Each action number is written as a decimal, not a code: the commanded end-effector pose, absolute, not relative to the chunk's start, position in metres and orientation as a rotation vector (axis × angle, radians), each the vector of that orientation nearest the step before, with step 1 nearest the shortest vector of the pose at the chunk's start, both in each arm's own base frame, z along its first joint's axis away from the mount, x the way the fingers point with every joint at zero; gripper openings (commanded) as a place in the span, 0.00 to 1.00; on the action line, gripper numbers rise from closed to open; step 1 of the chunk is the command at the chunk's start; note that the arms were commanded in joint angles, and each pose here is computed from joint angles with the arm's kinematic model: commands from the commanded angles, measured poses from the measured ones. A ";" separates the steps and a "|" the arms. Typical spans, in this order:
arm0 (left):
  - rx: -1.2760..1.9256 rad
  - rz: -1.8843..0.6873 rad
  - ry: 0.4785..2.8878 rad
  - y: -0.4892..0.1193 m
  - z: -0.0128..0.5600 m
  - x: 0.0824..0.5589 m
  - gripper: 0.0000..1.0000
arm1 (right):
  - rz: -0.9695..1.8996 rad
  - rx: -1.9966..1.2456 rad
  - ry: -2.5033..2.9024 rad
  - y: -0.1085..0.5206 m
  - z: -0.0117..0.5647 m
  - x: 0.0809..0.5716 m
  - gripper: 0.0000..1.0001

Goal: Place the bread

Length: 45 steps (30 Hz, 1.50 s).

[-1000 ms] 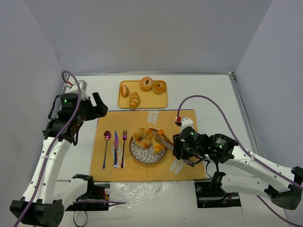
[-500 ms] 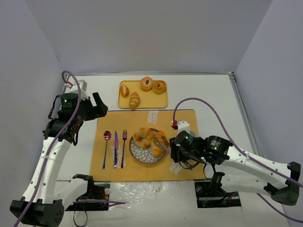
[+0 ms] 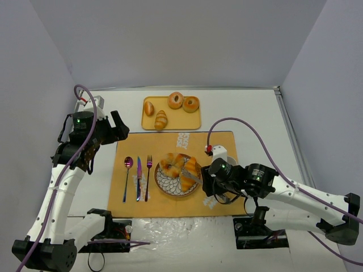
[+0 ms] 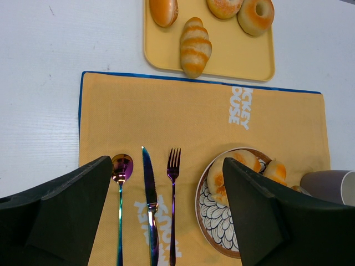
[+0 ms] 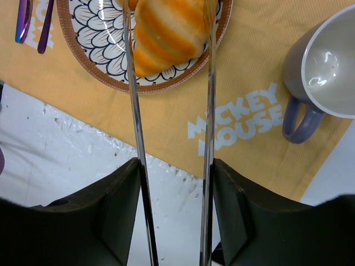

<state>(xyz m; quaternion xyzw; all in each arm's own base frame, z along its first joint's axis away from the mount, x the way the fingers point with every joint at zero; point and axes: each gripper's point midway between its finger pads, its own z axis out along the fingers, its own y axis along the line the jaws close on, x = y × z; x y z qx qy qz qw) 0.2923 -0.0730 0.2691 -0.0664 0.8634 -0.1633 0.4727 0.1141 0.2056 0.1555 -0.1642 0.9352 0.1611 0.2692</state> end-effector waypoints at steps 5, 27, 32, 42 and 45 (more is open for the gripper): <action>-0.143 -0.420 2.024 -0.075 0.292 0.302 0.78 | 0.510 -0.363 2.404 0.218 0.196 0.129 0.48; -0.143 -0.424 2.020 -0.075 0.294 0.302 0.78 | 0.156 -0.029 2.141 0.177 0.279 0.310 0.49; -0.140 -0.424 2.023 -0.076 0.293 0.302 0.78 | 0.084 0.103 2.166 0.131 0.265 0.377 0.48; -0.139 -0.430 2.028 -0.077 0.291 0.302 0.78 | -0.030 0.464 2.197 0.020 0.203 0.471 0.47; -0.141 -0.427 2.027 -0.076 0.291 0.302 0.78 | -0.059 0.530 2.222 -0.002 0.174 0.494 0.48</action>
